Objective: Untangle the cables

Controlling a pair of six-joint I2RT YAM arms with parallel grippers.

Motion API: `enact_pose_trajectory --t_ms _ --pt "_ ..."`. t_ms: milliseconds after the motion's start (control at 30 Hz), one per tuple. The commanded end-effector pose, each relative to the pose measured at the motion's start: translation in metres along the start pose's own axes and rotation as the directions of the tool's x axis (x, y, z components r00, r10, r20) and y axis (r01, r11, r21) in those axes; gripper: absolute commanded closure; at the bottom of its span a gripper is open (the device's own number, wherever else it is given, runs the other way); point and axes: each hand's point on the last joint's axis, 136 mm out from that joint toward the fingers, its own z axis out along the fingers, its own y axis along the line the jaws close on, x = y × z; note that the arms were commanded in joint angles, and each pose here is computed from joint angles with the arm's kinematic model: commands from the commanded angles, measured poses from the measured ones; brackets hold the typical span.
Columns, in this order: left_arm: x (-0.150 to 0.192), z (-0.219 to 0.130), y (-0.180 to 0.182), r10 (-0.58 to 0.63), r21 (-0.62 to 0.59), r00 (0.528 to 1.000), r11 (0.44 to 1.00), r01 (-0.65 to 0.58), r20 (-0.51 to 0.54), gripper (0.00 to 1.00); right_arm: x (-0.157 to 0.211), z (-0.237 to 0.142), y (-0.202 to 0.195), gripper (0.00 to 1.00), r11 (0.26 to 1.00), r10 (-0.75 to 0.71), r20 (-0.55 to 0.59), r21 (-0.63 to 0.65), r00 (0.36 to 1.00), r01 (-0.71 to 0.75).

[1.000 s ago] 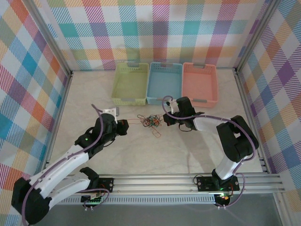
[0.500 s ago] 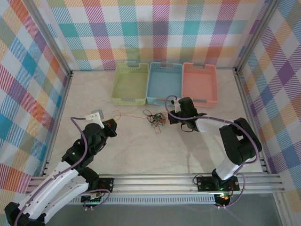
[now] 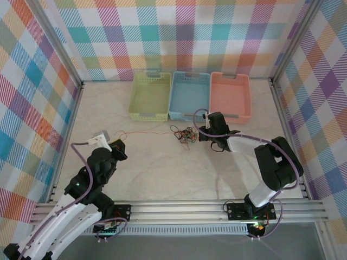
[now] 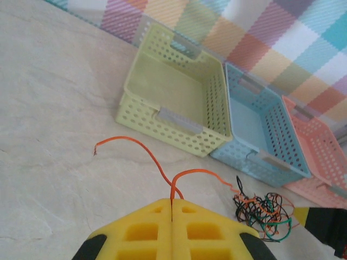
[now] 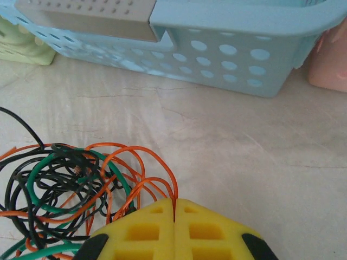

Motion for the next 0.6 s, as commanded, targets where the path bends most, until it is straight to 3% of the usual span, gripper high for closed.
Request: enact_pose_trajectory --t_ms 0,333,567 --pt "-0.015 -0.006 0.007 0.001 -0.047 0.999 0.999 0.002 0.049 1.00 -0.004 -0.007 -0.004 1.00 1.000 0.018 0.016 0.023 1.000 -0.018" --pt "-0.034 -0.028 0.019 -0.053 -0.061 0.990 0.996 0.061 0.133 1.00 -0.003 -0.006 -0.004 1.00 1.000 0.015 0.011 0.020 1.000 -0.015" --pt "-0.023 -0.017 0.007 -0.015 -0.032 0.998 0.999 0.017 0.068 1.00 -0.003 -0.005 -0.002 1.00 1.000 0.007 0.010 0.009 1.000 -0.007"
